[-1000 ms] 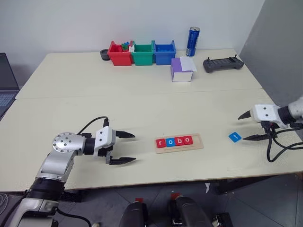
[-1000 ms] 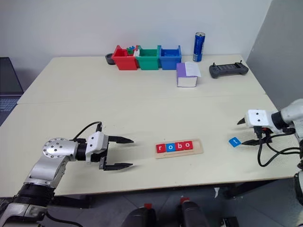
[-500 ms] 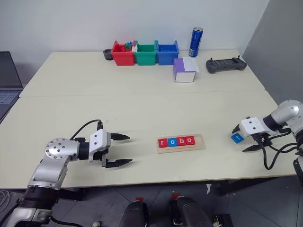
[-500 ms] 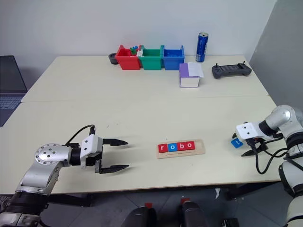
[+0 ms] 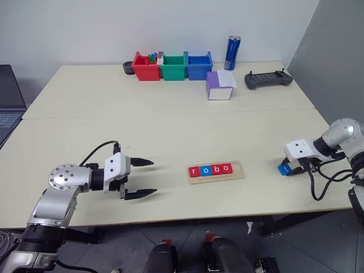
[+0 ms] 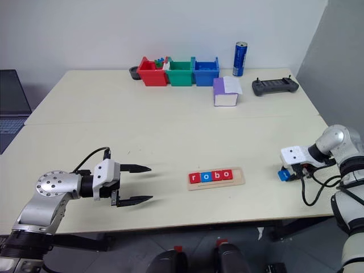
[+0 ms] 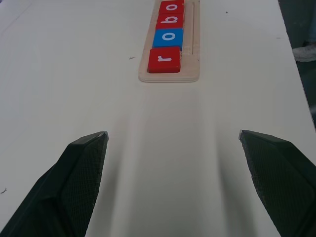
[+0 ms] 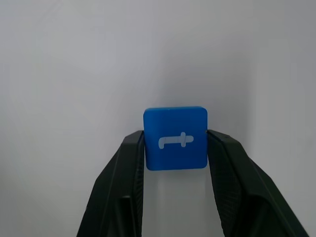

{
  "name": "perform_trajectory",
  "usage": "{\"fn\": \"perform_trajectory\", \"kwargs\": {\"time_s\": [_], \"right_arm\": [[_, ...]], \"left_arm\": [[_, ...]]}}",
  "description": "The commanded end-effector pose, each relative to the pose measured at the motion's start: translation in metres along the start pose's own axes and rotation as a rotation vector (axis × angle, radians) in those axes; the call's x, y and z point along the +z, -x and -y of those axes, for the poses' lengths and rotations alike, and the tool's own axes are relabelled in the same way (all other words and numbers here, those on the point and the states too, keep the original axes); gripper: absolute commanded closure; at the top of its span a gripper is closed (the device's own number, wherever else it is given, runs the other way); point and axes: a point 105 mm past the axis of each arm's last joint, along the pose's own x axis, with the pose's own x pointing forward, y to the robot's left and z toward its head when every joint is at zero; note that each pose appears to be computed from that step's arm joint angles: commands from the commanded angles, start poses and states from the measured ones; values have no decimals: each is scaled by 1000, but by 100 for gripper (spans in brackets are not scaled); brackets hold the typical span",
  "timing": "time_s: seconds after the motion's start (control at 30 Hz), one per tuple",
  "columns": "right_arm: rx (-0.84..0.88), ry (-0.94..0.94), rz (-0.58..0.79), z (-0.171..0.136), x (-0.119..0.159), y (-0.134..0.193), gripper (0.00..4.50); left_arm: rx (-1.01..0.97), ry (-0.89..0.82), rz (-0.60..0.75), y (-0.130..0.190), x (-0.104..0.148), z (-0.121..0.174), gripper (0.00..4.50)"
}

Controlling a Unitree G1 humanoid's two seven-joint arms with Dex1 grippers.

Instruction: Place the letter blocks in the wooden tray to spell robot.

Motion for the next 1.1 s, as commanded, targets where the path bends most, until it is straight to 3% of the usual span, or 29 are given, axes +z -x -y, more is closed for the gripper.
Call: {"fn": "perform_trajectory", "kwargs": {"time_s": [0.03, 0.1, 0.3, 0.7, 1.1], "right_arm": [[-21, 82, 175, 9, 57, 18, 305], [-32, 44, 223, 13, 80, 16, 305], [-24, 28, 115, 8, 107, -5, 305], [50, 30, -60, -4, 104, -37, 305], [36, -16, -100, 5, 116, -43, 305]], "left_arm": [[11, -43, 22, 2, 13, -6, 0], [8, -46, 29, -1, 15, -7, 0], [-2, -51, 41, -7, 17, -9, 0], [0, -48, 54, -11, 14, -6, 0], [8, -34, 56, -11, 5, 1, 0]]}}
